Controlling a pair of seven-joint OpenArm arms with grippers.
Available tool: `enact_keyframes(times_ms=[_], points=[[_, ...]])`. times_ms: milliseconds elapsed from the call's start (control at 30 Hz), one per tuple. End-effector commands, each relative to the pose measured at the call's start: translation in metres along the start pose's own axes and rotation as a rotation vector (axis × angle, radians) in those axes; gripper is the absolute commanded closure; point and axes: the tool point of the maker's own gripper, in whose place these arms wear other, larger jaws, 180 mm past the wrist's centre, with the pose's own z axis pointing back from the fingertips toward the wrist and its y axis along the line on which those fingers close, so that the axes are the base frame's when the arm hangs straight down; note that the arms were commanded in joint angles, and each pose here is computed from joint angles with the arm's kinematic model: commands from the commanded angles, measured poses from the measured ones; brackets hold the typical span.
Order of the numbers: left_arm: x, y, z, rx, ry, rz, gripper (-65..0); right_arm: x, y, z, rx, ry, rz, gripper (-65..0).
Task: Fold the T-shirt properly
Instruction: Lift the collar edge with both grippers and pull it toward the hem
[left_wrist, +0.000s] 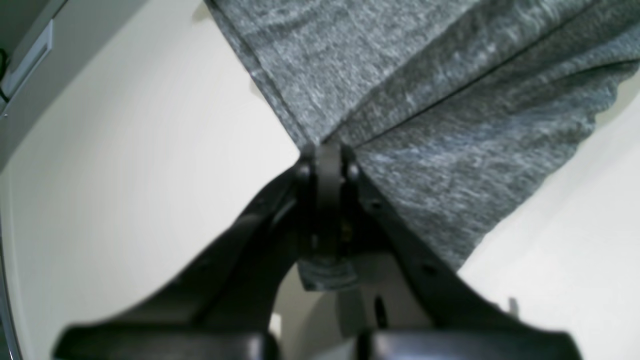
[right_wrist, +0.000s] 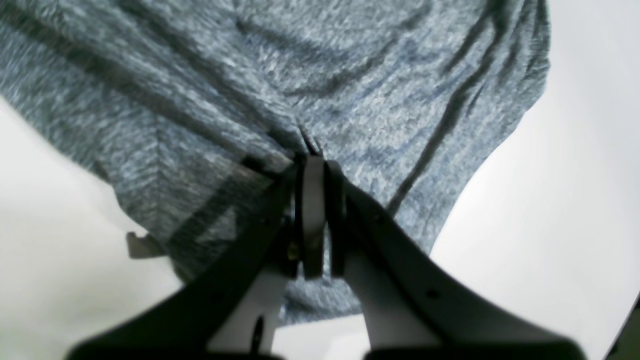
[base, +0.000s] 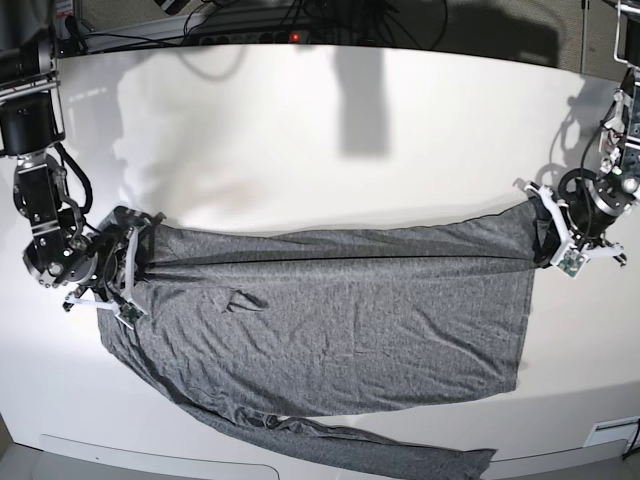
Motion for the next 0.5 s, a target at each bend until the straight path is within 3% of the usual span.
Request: enact_keyframes(times_ms=[0, 233, 367, 467], points=[[0.013, 0.02, 0.004, 0.044, -0.033, -0.02, 0.0, 0.011, -0.022, 0.008, -0.049, -0.032, -0.004, 0.0], [0.015, 0.014, 0.001, 0.036, -0.045, 0.002, 0.0, 0.011, -0.019, 0.005, -0.051, -0.028, 0.007, 0.0], [0.016, 0.012, -0.001, 0.037, -0.049, 0.008, -18.9, 0.004, -0.034, 0.007, -0.128, 0.01, 0.028, -15.9], [0.014, 0.012, -0.001, 0.038, -0.039, 0.008, -20.7, 0.009, -0.045, 0.01, -0.172, 0.002, 0.015, -17.3]])
